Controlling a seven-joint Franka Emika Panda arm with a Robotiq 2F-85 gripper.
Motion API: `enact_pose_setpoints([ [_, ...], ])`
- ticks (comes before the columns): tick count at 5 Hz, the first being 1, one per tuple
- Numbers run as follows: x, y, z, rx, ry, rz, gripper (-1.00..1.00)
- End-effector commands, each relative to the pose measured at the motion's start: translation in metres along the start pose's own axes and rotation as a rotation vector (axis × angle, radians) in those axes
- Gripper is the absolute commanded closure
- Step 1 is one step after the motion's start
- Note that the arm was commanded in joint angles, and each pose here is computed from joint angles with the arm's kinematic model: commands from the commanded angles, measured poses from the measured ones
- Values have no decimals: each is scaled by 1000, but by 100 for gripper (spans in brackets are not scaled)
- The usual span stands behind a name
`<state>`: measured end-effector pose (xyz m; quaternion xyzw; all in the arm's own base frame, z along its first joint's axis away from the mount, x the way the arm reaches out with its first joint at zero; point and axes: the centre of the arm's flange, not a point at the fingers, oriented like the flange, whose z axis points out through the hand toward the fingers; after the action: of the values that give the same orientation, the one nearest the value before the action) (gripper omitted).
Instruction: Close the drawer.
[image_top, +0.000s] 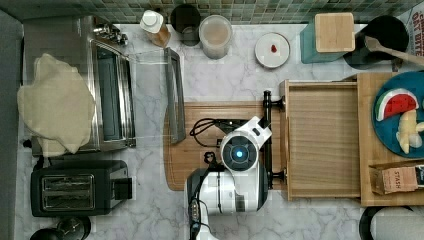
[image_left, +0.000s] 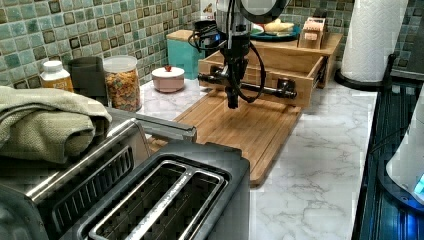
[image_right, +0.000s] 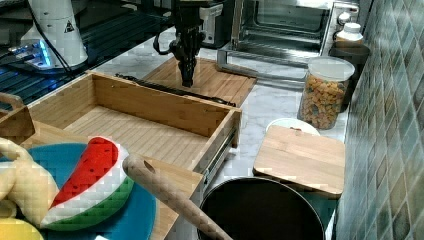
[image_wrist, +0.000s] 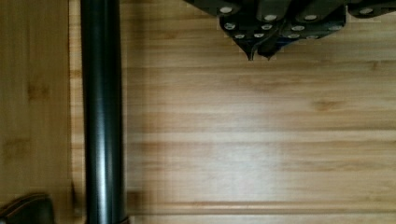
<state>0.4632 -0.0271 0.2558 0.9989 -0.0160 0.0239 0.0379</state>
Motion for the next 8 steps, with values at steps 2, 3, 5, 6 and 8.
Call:
enact_pose_setpoints([
  [2,5,146,-15,3,141,66,100],
  [3,9,175,-30,-39,140,160,100],
  [5,14,285,-21,-20,165,111,100],
  [6,11,348,-21,-35,153,97,100],
  [8,-3,430,-77,-178,137,91,100],
])
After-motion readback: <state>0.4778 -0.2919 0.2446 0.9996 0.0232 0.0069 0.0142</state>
